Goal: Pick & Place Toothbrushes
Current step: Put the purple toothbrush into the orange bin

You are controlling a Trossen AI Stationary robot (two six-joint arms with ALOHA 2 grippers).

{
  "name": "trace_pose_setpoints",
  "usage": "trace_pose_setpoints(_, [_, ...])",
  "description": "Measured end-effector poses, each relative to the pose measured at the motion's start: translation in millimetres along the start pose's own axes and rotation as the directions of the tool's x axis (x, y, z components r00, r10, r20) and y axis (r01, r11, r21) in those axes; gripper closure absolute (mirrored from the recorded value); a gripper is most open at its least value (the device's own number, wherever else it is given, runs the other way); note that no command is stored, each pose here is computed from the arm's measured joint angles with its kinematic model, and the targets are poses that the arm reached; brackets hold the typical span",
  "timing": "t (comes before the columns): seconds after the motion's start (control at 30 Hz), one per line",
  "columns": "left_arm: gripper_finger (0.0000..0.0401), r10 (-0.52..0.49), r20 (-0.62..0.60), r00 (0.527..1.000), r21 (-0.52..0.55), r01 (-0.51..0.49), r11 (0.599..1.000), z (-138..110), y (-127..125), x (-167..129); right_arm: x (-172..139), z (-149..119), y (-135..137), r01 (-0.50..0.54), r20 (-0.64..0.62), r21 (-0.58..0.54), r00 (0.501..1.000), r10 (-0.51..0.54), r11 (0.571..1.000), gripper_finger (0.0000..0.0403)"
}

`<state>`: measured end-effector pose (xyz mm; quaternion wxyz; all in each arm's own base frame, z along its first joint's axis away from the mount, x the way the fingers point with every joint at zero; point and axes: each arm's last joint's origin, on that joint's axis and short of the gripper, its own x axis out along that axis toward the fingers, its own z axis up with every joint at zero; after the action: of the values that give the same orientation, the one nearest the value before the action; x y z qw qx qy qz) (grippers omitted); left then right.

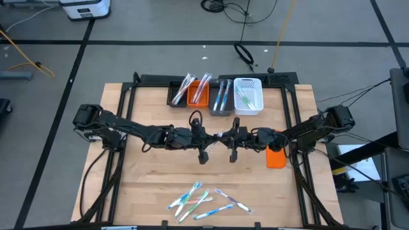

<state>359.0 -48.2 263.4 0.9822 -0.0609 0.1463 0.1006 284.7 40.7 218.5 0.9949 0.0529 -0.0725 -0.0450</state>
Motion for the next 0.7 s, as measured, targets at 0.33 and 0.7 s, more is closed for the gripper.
trace_pose_setpoints(0.33, [0.0385, 0.003, -0.003, 1.000, 0.024, -0.003, 1.000, -0.3, 0.2, 0.0, 0.0, -0.6, 0.0, 0.000, -0.006, -0.011, 1.000, 0.000, 1.000, 0.0399])
trace_pose_setpoints(0.7, [0.0307, 0.071, -0.046, 0.996, 0.064, -0.068, 0.996, -3.9, 2.3, -3.1, 1.2, -0.4, -5.0, 0.008, -0.007, -0.013, 1.000, -0.008, 1.000, 0.0401])
